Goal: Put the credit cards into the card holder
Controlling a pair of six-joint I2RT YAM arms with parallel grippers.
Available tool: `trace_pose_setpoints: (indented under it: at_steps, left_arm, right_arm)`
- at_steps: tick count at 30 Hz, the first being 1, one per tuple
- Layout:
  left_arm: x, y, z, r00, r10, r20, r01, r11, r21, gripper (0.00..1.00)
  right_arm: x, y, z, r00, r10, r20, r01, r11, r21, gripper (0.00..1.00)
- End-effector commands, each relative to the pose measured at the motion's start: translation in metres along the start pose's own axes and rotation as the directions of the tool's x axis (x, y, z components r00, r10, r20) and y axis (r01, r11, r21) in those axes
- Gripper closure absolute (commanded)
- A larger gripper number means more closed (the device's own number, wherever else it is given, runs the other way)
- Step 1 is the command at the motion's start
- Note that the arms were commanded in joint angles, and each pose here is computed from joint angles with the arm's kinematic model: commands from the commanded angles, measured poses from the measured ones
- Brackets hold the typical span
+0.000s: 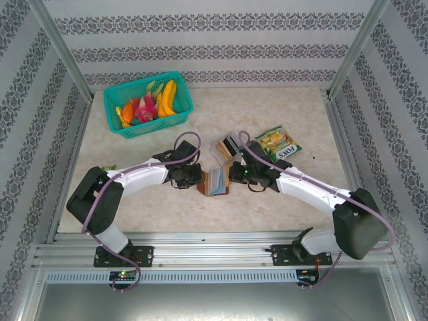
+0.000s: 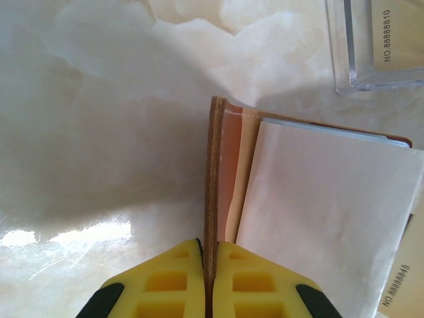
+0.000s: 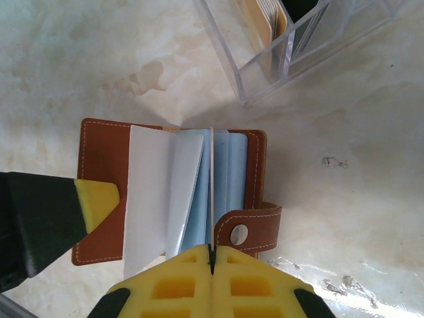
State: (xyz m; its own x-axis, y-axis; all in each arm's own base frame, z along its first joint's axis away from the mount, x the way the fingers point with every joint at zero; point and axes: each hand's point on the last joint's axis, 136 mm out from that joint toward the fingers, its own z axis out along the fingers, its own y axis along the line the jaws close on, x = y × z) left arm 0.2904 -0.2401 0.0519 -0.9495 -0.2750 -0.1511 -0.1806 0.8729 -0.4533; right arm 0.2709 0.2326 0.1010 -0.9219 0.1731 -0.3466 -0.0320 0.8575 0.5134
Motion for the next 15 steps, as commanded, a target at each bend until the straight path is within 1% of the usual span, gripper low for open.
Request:
trace_pose_setpoints:
  at_steps: [1, 4, 7, 9, 12, 15]
  left_arm:
    - [-0.002, 0.002, -0.004, 1.0, -0.018, 0.011, 0.018, 1.0, 0.012, 0.96]
    - [-0.002, 0.003, -0.004, 1.0, -0.018, 0.011, 0.018, 1.0, 0.01, 0.96]
    - [-0.001, 0.004, -0.002, 1.0, -0.023, 0.009, 0.023, 1.0, 0.009, 0.96]
    - [-0.001, 0.004, -0.002, 1.0, -0.024, 0.01, 0.024, 1.0, 0.013, 0.96]
    - [-0.001, 0.004, -0.001, 1.0, -0.028, 0.014, 0.027, 0.999, 0.016, 0.96]
    - [-0.002, 0.003, 0.0, 0.999, -0.046, 0.019, 0.046, 0.998, 0.043, 0.96]
  right_arm:
    - [0.005, -0.003, 0.008, 1.0, 0.017, -0.02, -0.017, 1.0, 0.009, 1.0]
    - [0.007, -0.008, 0.011, 1.0, 0.016, -0.023, -0.015, 1.0, 0.026, 1.0]
    - [0.01, -0.002, 0.018, 0.999, 0.017, -0.042, -0.017, 1.0, -0.009, 1.0]
    - [0.011, 0.008, 0.02, 0.999, 0.01, -0.047, -0.012, 0.999, -0.048, 1.0]
    - [0.007, 0.031, 0.019, 0.999, 0.01, -0.046, -0.016, 0.99, -0.141, 1.0]
    - [0.004, 0.045, 0.019, 0.999, -0.003, -0.038, -0.004, 0.985, -0.175, 1.0]
